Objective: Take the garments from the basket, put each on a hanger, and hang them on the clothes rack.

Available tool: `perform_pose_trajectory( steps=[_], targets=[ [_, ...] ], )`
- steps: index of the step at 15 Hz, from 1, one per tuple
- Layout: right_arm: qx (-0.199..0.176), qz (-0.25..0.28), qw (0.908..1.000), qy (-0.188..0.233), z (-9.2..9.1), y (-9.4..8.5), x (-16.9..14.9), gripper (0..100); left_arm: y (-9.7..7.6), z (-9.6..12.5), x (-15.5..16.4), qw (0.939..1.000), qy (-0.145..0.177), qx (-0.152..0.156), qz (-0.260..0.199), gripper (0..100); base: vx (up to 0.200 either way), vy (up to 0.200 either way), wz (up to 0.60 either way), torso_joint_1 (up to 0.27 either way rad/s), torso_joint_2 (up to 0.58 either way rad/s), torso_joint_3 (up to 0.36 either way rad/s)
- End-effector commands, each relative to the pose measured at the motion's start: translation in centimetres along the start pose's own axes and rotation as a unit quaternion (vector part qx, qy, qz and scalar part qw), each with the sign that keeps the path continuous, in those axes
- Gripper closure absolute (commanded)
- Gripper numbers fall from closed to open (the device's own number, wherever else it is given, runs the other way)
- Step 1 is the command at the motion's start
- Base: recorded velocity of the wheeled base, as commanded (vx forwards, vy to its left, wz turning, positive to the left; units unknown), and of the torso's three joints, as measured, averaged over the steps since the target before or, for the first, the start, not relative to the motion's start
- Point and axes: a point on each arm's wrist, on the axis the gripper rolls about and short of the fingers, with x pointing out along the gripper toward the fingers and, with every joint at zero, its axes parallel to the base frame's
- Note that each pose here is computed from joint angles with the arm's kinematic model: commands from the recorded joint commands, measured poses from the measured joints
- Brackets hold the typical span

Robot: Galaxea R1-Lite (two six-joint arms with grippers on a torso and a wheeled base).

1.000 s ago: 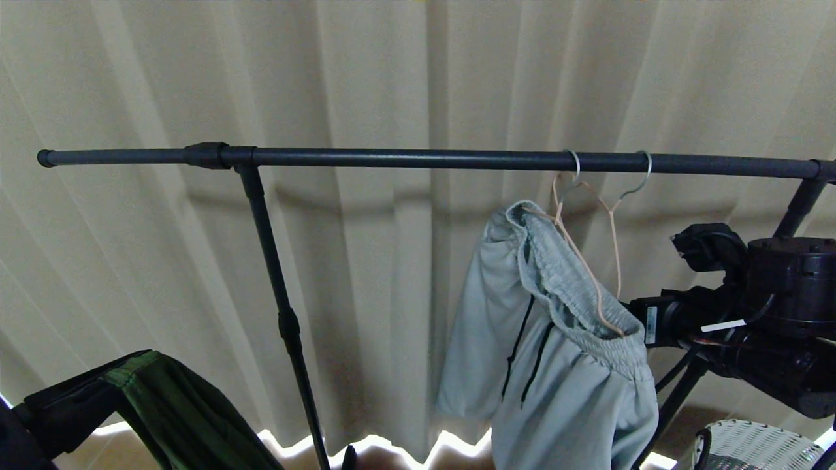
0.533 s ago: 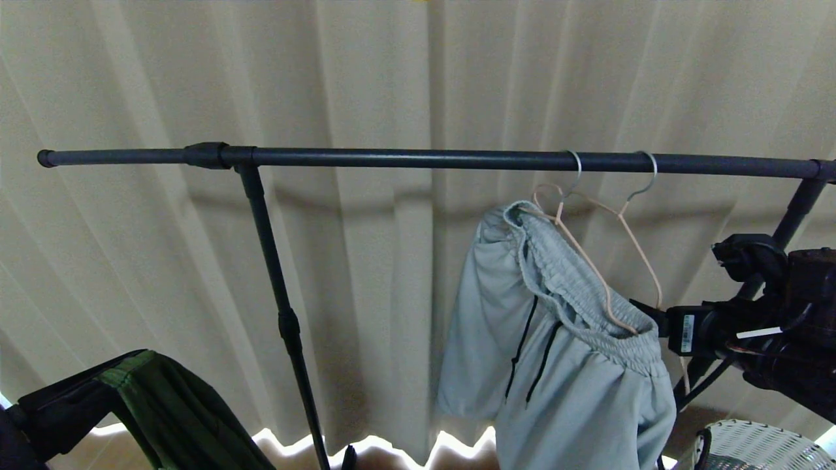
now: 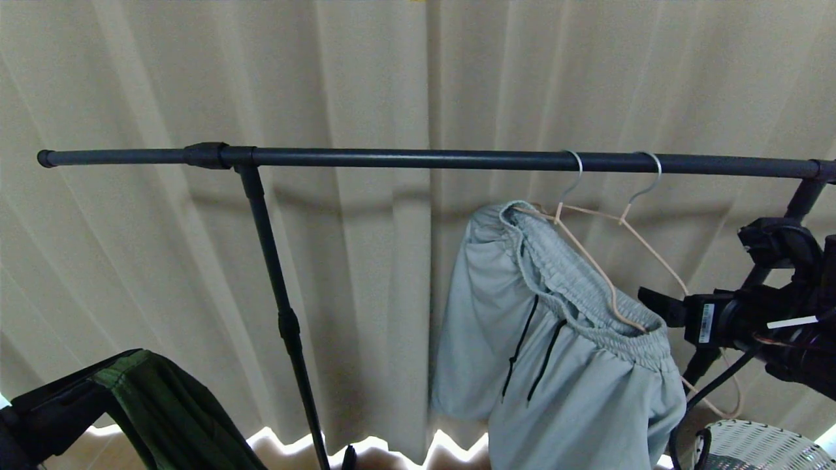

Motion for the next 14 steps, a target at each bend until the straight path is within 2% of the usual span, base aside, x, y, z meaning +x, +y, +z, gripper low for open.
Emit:
perform_pose_trajectory(
  steps=[1, 3, 6, 8, 10, 11, 14],
  targets=[
    [0.006, 0.021, 0.9996, -0.018, 2.4, 0.2, -0.9, 0, 0.0, 0.0, 0.0, 1.0, 0.0, 0.0, 0.0, 100, 0.0, 0.0, 0.0, 0.0, 0.0, 0.0],
    [0.002, 0.044, 0.999, 0.001, 4.0, 0.5, -1.0, 0, 0.0, 0.1, -0.1, 1.0, -0.005, 0.001, 0.0, 100, 0.0, 0.0, 0.0, 0.0, 0.0, 0.0],
    [-0.008, 0.04, 0.9986, 0.033, 4.6, 0.8, -0.5, 0, 0.0, 0.2, -0.2, 1.0, -0.006, 0.001, 0.0, 100, 0.0, 0.0, 0.0, 0.0, 0.0, 0.0],
    [-0.027, 0.04, 0.9979, 0.042, 5.1, 0.8, -0.6, 0, 0.0, 0.2, -0.2, 1.0, -0.006, 0.001, 0.0, 100, 0.0, 0.0, 0.0, 0.0, 0.0, 0.0],
    [-0.044, 0.044, 0.9961, 0.063, 4.8, 0.8, -0.6, 0, 0.0, 0.2, -0.2, 1.0, -0.008, 0.001, 0.0, 100, 0.0, 0.0, 0.0, 0.0, 0.0, 0.0],
    [-0.049, 0.053, 0.9938, 0.085, 4.0, 0.9, 0.3, 0, 0.0, 0.2, -0.3, 1.0, -0.009, 0.001, 0.0, 100, 0.0, 0.0, 0.0, 0.0, 0.0, 0.0],
    [-0.056, 0.067, 0.9906, 0.105, 3.3, 1.1, 1.0, 0, -0.1, 0.3, -0.5, 0.9999, -0.015, 0.002, 0.0, 100, 0.0, 0.0, 0.0, 0.0, 0.0, 0.0]
  ],
)
